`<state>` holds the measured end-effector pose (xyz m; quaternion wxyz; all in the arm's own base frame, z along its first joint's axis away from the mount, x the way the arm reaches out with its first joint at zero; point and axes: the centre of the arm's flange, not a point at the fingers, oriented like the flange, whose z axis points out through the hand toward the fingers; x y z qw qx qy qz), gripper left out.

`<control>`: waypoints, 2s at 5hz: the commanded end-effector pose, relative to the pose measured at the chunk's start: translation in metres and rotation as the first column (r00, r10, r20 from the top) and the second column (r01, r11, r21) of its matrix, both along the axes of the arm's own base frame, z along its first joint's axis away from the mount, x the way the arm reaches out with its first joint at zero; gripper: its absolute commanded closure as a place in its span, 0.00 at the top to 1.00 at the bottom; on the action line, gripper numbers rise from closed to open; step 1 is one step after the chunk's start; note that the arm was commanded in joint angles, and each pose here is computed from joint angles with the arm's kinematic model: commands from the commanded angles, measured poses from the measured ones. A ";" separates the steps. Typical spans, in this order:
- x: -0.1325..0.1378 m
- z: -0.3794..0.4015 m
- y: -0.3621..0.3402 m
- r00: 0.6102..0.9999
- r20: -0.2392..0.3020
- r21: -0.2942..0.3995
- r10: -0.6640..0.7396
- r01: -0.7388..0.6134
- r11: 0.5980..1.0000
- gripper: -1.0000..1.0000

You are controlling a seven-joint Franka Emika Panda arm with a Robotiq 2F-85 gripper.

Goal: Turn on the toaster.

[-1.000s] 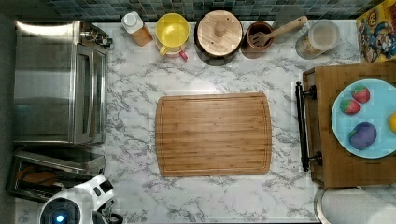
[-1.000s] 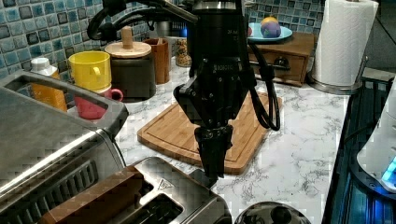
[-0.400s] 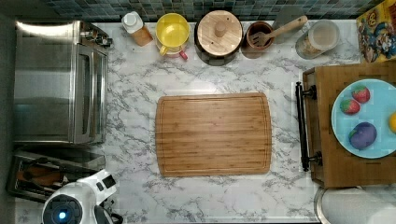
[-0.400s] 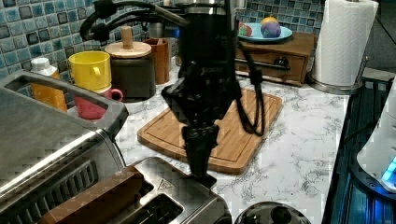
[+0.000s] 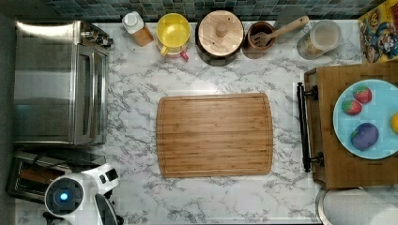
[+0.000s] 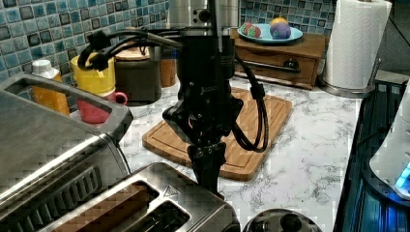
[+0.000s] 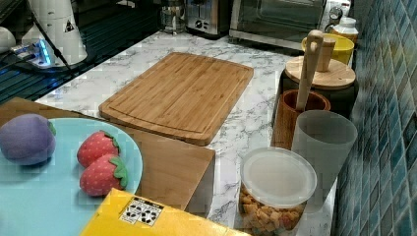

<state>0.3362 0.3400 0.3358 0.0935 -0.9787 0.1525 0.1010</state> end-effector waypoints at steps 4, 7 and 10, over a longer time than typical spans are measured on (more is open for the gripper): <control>-0.069 -0.120 -0.049 0.994 -0.101 -0.108 0.043 -0.054 0.993 0.00; -0.059 -0.180 -0.089 0.971 -0.230 -0.189 0.060 -0.105 0.976 0.00; -0.059 -0.180 -0.089 0.972 -0.229 -0.189 0.060 -0.105 0.976 0.00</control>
